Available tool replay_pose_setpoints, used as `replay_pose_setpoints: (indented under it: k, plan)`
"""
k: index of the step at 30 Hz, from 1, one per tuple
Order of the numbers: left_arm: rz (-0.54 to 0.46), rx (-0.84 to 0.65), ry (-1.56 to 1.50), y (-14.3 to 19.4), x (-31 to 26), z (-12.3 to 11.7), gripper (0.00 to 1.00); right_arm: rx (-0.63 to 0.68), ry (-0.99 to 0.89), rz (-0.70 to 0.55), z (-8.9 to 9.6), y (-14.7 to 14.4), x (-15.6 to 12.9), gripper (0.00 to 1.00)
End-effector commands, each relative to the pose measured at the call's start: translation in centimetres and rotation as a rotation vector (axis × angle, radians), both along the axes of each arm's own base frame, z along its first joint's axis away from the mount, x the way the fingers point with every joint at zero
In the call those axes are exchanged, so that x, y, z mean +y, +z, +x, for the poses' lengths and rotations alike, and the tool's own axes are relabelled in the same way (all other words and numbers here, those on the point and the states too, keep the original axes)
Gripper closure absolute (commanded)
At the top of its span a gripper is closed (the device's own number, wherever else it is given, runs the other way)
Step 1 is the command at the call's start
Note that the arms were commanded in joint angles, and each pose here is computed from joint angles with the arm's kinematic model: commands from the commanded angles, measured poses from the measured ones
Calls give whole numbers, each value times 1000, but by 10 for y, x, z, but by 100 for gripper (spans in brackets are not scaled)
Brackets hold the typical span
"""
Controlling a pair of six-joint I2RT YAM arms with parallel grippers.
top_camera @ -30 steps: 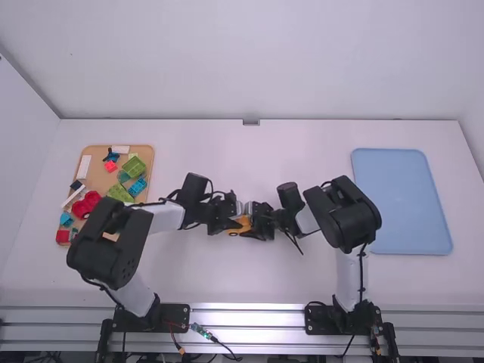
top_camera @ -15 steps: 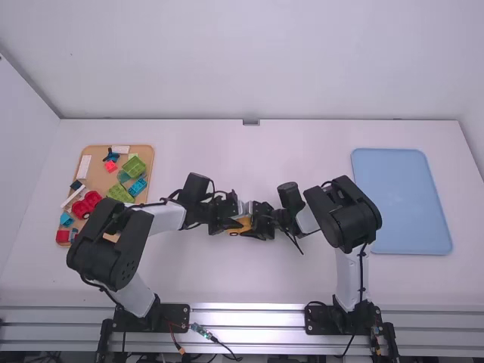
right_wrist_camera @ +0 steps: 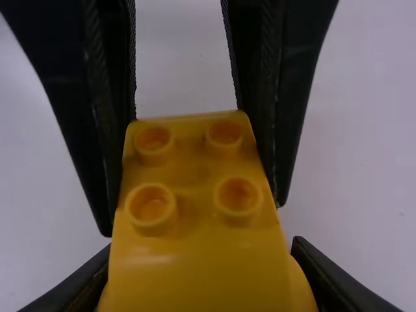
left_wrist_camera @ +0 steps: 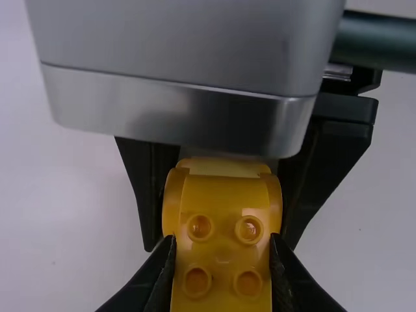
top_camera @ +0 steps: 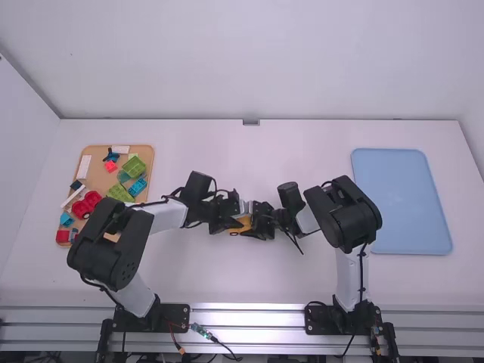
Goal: Assemble lego blocks to make yellow taxi
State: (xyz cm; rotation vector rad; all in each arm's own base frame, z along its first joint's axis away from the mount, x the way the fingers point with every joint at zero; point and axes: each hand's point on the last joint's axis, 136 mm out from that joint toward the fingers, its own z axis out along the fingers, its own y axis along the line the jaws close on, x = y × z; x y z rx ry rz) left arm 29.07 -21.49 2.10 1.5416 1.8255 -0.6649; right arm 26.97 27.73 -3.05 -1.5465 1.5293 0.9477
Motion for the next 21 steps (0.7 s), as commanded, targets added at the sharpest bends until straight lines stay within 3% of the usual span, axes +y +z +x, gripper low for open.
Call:
replay_pose_setpoints:
  k: [1,8,13,15,21]
  plan:
    - [113,69,68,-31,12,-3,74,-7,-6,-38,-3,-10,0,77]
    - [114,69,68,-31,12,-4,62,-5,-9,-40,-2,-10,0,77]
    - [113,69,68,-31,12,-4,60,-5,-10,-40,-2,-10,0,77]
    - [113,66,68,-30,11,-3,53,-5,-10,-40,-2,-10,0,77]
    - [92,57,60,-24,9,-3,55,-5,-10,-40,-2,-10,0,77]
